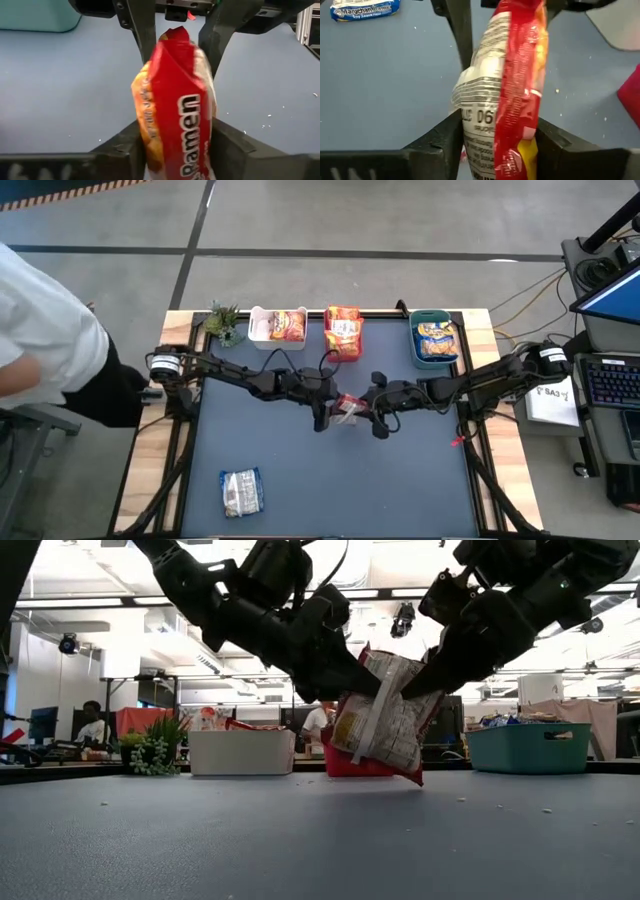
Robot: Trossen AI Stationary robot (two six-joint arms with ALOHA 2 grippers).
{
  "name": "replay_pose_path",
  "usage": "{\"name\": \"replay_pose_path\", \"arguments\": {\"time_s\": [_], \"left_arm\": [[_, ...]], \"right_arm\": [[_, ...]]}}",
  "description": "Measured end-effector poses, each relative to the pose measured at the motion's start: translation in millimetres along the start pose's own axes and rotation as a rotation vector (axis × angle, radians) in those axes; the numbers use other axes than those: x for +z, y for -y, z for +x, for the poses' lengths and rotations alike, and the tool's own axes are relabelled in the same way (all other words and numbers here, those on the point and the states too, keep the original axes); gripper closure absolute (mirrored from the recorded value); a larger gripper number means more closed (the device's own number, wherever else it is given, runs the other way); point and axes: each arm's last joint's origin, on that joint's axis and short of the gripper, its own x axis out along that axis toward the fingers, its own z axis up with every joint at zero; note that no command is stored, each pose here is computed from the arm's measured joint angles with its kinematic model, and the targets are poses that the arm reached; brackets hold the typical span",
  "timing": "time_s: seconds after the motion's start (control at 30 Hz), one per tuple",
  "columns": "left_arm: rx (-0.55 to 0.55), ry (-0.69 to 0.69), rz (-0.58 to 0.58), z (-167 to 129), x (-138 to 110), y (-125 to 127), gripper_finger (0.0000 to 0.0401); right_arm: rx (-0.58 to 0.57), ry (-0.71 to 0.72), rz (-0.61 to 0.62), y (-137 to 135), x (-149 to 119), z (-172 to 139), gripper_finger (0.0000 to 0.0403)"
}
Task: Sort Maruchan noodles
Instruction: Put the red noodle pack into the white bin
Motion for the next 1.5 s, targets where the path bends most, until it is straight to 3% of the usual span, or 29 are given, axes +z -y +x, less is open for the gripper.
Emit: {"name": "replay_pose_path", "arguments": {"time_s": [0.23,0.6,0.8,1.03,1.27,1.5], "left_arm": [[0.000,-0.008,0.000,0,-1,0,0.0312],[-0.012,-0.030,0.021,-5,1,6,0.0296],[0.023,-0.041,0.078,-26,15,9,0.0305],[0.311,-0.092,0.157,-74,37,6,0.0305],[0.587,-0.094,0.206,-131,52,4,0.0302],[1.053,-0.074,0.161,-176,36,-14,0.0302]], "right_arm": [[0.001,-0.016,0.037,0,-1,0,0.0195],[0.004,0.005,0.069,1,7,-19,0.0132],[-0.020,0.054,0.096,8,17,-44,0.0113],[-0.044,0.151,0.108,13,28,-66,0.0119],[-0.044,0.143,0.114,13,27,-63,0.0127],[-0.050,0.108,0.112,12,22,-49,0.0125]]}}
